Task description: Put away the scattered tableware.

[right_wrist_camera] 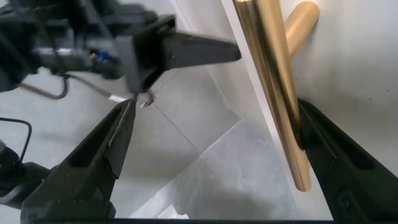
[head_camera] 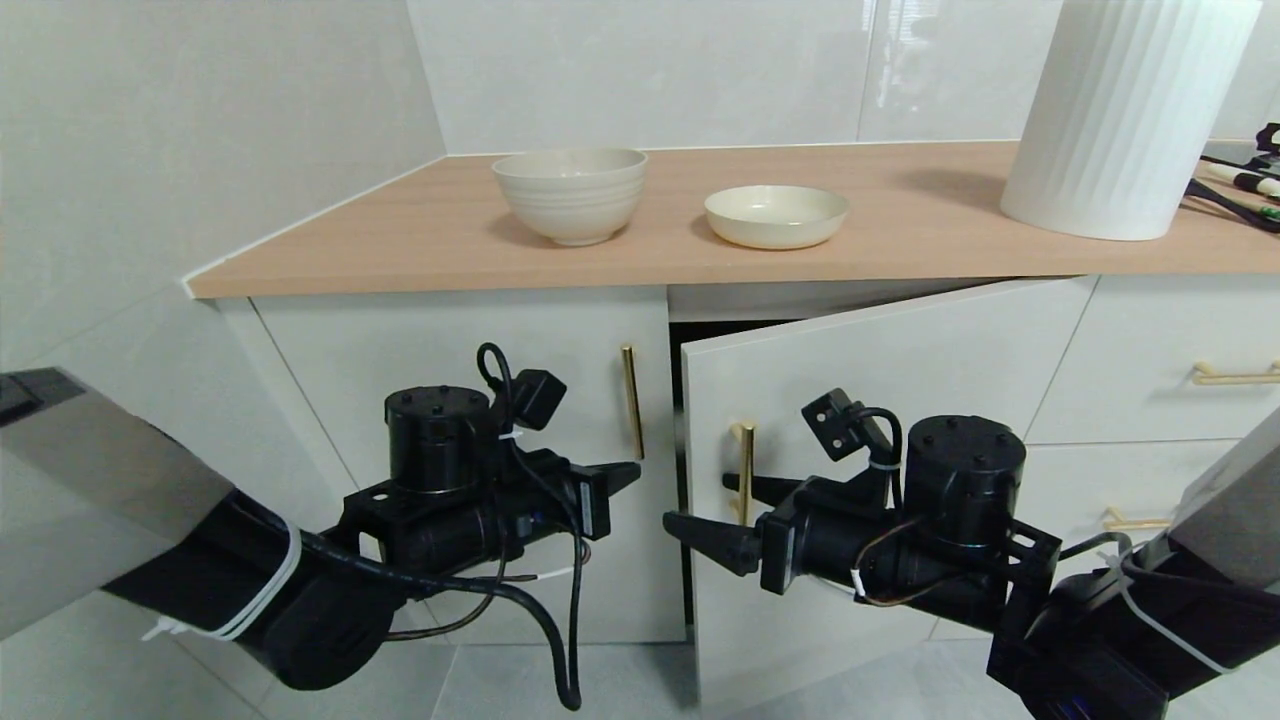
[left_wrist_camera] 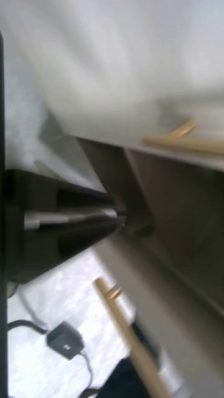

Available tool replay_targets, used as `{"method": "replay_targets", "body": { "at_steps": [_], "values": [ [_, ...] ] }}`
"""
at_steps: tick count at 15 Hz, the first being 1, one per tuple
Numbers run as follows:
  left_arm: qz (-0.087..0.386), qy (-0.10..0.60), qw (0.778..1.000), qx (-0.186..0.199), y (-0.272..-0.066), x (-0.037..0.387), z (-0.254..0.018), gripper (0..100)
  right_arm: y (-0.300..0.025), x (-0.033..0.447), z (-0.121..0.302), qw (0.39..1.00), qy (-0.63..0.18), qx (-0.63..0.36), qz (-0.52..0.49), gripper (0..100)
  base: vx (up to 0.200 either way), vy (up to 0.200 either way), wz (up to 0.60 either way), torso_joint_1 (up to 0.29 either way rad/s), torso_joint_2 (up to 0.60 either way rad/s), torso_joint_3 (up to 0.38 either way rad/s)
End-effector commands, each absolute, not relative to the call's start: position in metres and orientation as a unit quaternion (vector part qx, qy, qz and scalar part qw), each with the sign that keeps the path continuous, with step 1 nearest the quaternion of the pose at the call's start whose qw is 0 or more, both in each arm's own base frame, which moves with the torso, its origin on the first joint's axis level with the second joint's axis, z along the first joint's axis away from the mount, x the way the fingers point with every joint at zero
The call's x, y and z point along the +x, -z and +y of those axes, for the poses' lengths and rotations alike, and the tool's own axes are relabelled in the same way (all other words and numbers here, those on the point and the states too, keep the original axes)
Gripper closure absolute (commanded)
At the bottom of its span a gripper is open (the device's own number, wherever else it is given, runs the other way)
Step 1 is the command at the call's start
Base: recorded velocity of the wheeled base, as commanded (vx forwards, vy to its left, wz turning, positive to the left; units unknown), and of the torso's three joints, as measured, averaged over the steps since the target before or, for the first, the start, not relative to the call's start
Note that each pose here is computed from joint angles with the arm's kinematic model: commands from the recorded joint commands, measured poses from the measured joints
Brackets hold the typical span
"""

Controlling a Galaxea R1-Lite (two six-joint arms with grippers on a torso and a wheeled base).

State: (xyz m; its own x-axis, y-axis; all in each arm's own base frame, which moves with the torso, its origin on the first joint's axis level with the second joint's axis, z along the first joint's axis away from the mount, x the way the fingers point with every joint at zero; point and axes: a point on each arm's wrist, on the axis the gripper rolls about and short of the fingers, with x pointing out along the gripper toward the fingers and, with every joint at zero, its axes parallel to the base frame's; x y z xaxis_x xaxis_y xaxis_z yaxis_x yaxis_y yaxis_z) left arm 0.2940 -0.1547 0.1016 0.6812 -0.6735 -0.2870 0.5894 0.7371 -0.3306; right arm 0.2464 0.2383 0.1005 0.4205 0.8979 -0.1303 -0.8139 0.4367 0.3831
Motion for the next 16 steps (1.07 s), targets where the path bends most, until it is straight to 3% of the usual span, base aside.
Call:
{"method": "replay_targets", "body": {
  "at_steps": [1, 8, 16],
  "values": [
    [0.191, 0.349, 0.911, -0.105, -0.112, 0.276, -0.149, 100, -0.099, 0.239, 0.246, 0.824, -0.526, 0.129, 0.163, 0, 0.000, 0.000, 0.00, 0.000, 0.00, 0.000],
    [0.147, 0.386, 0.904, -0.107, -0.111, 0.285, -0.178, 100, -0.096, 0.235, 0.246, 0.821, -0.530, 0.127, 0.169, 0, 0.000, 0.000, 0.00, 0.000, 0.00, 0.000],
    [0.136, 0.402, 0.899, -0.107, -0.098, 0.291, -0.193, 100, -0.092, 0.235, 0.248, 0.820, -0.530, 0.126, 0.174, 0, 0.000, 0.000, 0.00, 0.000, 0.00, 0.000]
  ]
}}
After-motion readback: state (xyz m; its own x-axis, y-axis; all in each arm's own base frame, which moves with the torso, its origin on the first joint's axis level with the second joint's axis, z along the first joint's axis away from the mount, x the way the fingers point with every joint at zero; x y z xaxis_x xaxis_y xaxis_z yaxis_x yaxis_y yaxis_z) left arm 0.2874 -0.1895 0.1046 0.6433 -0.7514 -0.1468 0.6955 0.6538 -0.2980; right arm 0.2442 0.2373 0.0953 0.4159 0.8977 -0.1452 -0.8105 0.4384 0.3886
